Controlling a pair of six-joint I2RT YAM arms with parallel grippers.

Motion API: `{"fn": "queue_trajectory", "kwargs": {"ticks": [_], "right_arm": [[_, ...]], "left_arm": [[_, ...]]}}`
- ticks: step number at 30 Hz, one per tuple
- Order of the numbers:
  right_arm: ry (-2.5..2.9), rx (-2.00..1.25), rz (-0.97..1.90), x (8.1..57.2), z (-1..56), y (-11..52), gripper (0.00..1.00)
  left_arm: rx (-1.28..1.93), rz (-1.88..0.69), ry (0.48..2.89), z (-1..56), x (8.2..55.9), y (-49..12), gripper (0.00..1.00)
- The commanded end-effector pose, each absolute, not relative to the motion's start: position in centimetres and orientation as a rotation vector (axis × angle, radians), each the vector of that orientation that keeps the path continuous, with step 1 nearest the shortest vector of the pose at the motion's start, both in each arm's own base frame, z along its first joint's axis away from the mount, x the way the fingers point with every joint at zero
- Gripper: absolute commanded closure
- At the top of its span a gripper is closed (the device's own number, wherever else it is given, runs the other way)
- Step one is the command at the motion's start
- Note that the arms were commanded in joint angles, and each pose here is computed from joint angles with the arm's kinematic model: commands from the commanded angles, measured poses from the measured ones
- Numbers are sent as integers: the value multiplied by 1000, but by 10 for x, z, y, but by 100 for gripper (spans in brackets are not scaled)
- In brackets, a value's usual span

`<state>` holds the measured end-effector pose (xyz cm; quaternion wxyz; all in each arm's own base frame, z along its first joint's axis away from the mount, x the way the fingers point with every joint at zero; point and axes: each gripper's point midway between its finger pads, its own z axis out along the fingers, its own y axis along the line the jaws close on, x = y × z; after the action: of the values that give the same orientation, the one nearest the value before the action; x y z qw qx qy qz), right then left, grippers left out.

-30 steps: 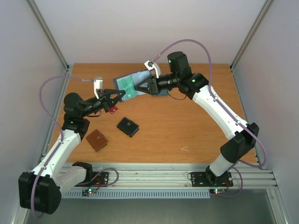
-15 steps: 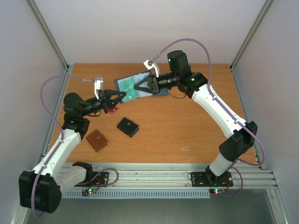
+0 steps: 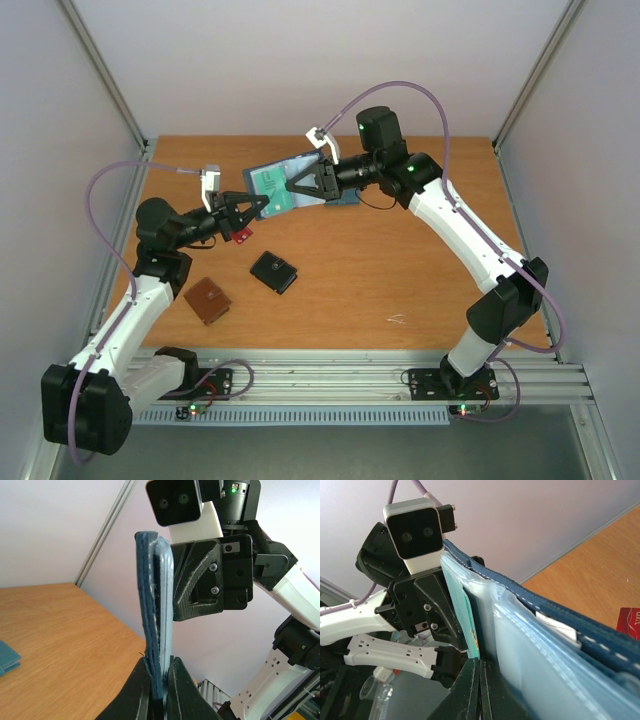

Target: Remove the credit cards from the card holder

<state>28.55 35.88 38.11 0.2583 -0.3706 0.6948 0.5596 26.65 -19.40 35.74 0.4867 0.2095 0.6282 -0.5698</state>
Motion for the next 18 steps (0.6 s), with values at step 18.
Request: {"fn": "queue_trajectory", "kwargs": {"ticks": [18], "right_arm": [[1765,-1053,1571,272,409,349,99]], "left_arm": [[620,-1348,1427,374,251,-200,87]]}}
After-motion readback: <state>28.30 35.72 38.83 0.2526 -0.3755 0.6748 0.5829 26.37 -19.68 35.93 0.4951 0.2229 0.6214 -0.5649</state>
